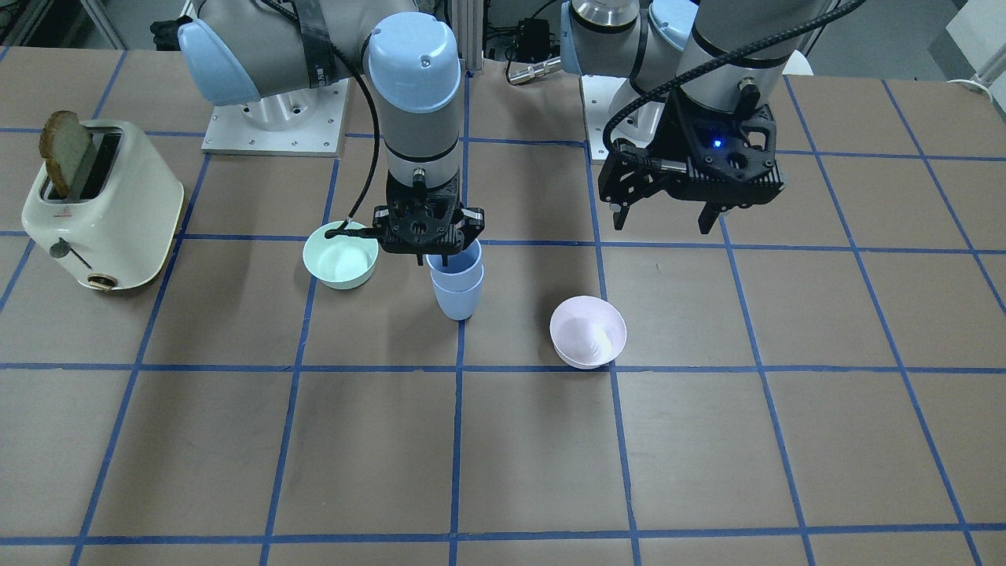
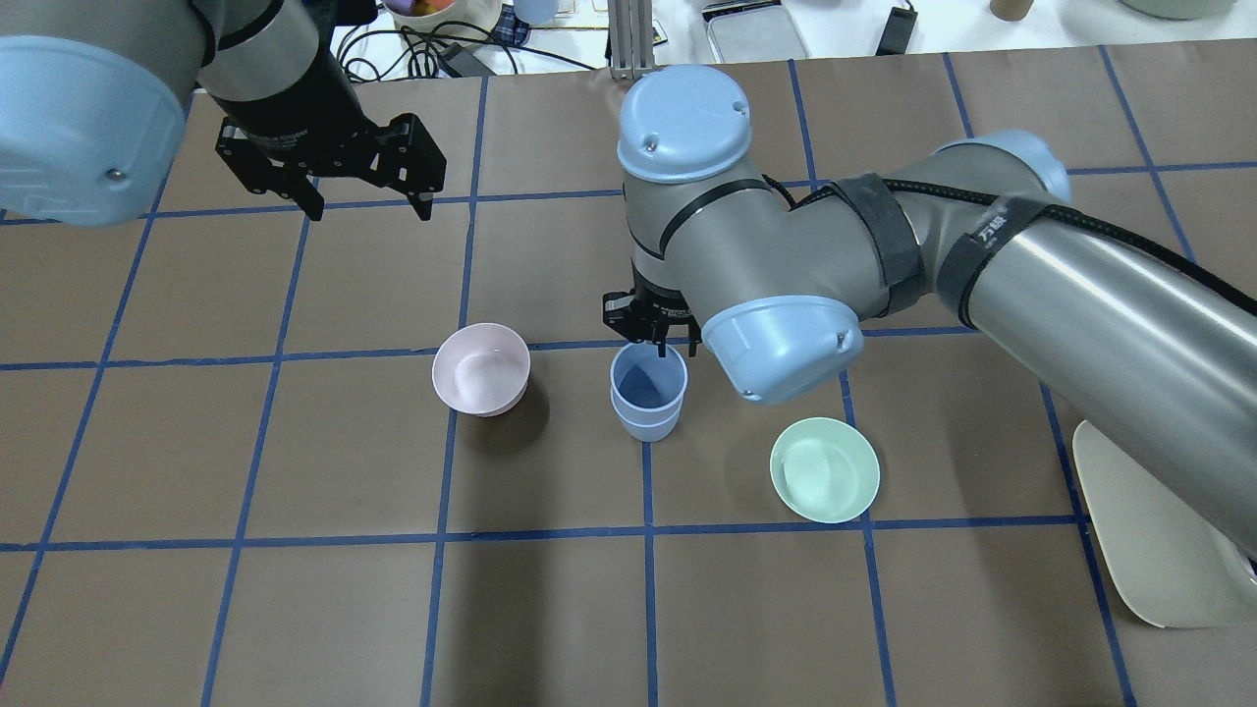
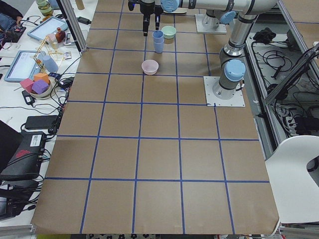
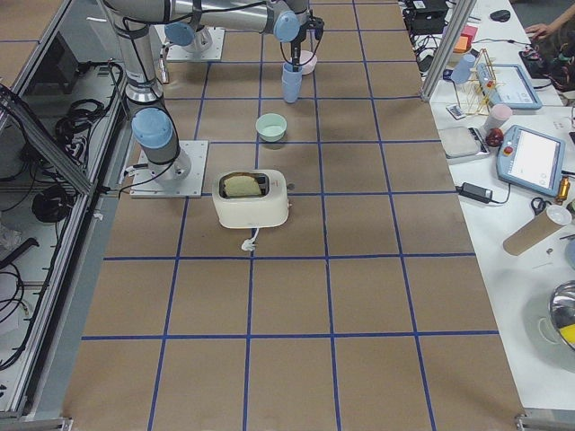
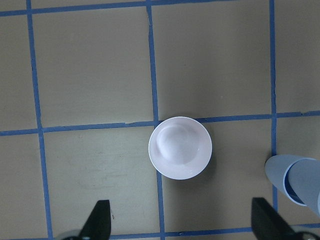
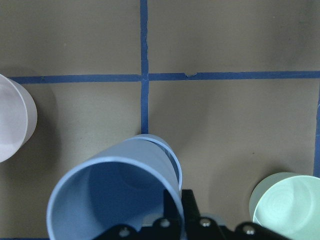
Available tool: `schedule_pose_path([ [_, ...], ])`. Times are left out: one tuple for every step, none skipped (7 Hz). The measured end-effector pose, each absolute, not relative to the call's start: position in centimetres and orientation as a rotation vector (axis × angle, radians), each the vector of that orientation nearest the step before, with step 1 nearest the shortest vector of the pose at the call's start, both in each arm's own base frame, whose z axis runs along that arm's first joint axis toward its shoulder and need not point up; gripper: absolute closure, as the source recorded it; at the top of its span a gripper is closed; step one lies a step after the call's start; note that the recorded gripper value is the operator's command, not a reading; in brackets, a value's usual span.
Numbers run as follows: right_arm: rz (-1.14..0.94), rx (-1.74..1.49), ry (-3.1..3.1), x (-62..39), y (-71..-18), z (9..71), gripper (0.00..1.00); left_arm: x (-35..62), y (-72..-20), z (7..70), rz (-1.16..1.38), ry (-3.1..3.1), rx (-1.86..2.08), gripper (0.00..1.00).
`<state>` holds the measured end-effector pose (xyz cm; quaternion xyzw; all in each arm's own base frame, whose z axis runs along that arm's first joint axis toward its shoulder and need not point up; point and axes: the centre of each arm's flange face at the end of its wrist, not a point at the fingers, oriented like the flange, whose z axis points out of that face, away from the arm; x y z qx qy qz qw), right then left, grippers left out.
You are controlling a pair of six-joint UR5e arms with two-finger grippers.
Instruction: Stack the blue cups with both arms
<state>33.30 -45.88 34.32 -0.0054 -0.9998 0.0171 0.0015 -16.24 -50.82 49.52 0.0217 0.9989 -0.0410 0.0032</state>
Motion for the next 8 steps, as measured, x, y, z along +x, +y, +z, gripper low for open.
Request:
schedule_pose_path([
  [0.055,-0.026,-3.137,32.9,-46.3,34.3,0.19,-16.2,-50.8,49.5,-0.129,3.133,0.068,0.00],
  [0.073,-0.011,-3.138,32.3,-46.9,34.8,0.16,-16.2,-50.8,49.5,-0.129,3.133,0.068,0.00],
  [0.109,0.013,-3.141,30.8,-48.5,36.2,0.14,-16.2,-50.8,49.5,-0.129,3.133,0.068,0.00],
  [0.137,-0.005,-3.140,27.8,-51.2,38.6,0.00,-16.2,-50.8,49.5,-0.128,3.133,0.068,0.00],
  [0.147,-0.001,-3.125,23.9,-53.8,41.8,0.00,-16.2,-50.8,49.5,-0.128,3.132,0.068,0.00],
  [0.175,0.061,-3.101,20.1,-55.6,46.0,0.00,-16.2,-50.8,49.5,-0.128,3.133,0.068,0.00],
  [0.212,0.100,-3.086,17.2,-56.3,49.7,0.00,-16.2,-50.8,49.5,-0.127,3.133,0.068,0.00],
  [0.225,0.101,-3.078,15.0,-56.2,51.7,0.00,-16.2,-50.8,49.5,-0.127,3.132,0.068,0.00],
])
